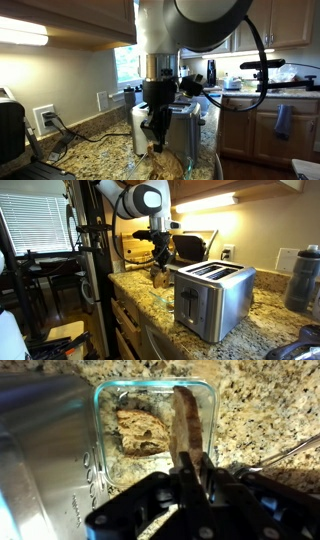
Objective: Get a slice of bread from the bowl and put it in the toaster, and then turn the toaster on
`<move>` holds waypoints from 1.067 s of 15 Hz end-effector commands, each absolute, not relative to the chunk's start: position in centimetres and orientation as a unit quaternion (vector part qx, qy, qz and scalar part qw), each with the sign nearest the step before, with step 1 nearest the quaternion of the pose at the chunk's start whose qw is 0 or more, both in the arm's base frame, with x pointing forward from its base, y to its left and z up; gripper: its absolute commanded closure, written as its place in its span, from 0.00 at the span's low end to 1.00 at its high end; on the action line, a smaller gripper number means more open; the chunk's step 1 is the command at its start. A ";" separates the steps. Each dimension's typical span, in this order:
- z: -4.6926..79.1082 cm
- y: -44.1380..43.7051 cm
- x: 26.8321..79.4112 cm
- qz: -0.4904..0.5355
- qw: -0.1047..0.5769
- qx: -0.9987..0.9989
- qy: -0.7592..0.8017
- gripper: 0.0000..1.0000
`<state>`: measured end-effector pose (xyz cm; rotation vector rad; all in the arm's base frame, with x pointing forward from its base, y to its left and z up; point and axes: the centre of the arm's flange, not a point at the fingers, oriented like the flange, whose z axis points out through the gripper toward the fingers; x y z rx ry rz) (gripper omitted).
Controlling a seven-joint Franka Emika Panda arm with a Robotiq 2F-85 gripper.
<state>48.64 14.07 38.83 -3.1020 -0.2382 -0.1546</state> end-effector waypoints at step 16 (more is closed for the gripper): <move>52.7 1.5 53.7 -0.079 -0.026 -0.996 -0.018 0.94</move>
